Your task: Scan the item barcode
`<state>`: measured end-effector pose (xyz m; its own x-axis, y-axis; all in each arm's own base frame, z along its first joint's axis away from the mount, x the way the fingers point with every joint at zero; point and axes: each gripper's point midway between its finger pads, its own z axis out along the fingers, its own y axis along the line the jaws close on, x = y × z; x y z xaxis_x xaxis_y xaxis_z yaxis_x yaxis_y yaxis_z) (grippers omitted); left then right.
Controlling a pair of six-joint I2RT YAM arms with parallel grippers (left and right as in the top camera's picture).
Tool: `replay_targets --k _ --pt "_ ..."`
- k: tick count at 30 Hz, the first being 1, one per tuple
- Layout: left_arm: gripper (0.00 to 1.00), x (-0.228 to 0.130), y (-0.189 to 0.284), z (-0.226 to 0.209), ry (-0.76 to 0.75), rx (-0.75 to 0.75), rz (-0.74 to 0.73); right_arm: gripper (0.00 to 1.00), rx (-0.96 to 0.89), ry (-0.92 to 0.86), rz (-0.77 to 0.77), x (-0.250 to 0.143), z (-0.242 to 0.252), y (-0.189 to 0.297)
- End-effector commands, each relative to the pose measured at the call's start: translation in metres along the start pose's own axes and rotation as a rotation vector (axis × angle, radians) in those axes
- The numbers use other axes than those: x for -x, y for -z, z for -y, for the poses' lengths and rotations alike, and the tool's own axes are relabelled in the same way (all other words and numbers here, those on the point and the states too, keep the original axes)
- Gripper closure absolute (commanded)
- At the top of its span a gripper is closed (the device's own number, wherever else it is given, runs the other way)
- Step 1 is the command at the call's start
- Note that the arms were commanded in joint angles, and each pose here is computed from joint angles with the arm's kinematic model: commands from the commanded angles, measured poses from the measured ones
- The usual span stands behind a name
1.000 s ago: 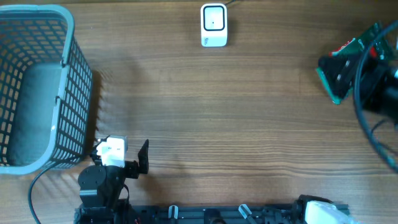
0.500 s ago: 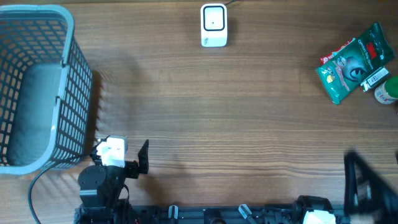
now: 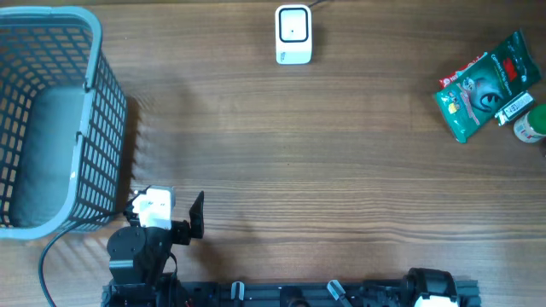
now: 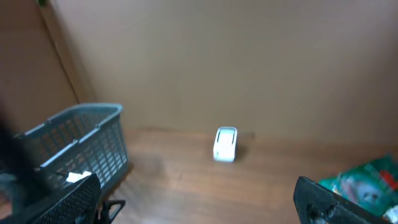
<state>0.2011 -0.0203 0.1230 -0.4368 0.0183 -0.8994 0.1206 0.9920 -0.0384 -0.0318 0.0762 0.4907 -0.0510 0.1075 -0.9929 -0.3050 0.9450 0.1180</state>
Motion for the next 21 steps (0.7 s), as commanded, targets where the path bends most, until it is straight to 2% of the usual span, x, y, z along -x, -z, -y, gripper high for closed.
replay_targets --k 1,5,6,13,21 --pt "0.0 0.0 0.0 -0.002 0.01 0.009 0.006 0.0 -0.158 0.059 0.152 -0.009 0.01 0.05" --pt "0.0 0.0 0.0 -0.002 0.01 0.009 0.006 0.0 -0.415 0.065 0.265 -0.016 0.042 0.091" --pt "0.0 0.0 0.0 -0.002 0.01 0.009 0.006 0.0 -0.43 0.063 0.268 -0.016 0.044 0.093" --pt "0.0 0.0 0.0 -0.002 0.01 0.009 0.006 0.0 -0.27 0.188 0.196 -0.027 0.02 0.075" --pt "0.0 0.0 0.0 -0.002 0.01 0.009 0.006 0.0 -0.403 0.171 0.19 -0.086 0.046 0.088"
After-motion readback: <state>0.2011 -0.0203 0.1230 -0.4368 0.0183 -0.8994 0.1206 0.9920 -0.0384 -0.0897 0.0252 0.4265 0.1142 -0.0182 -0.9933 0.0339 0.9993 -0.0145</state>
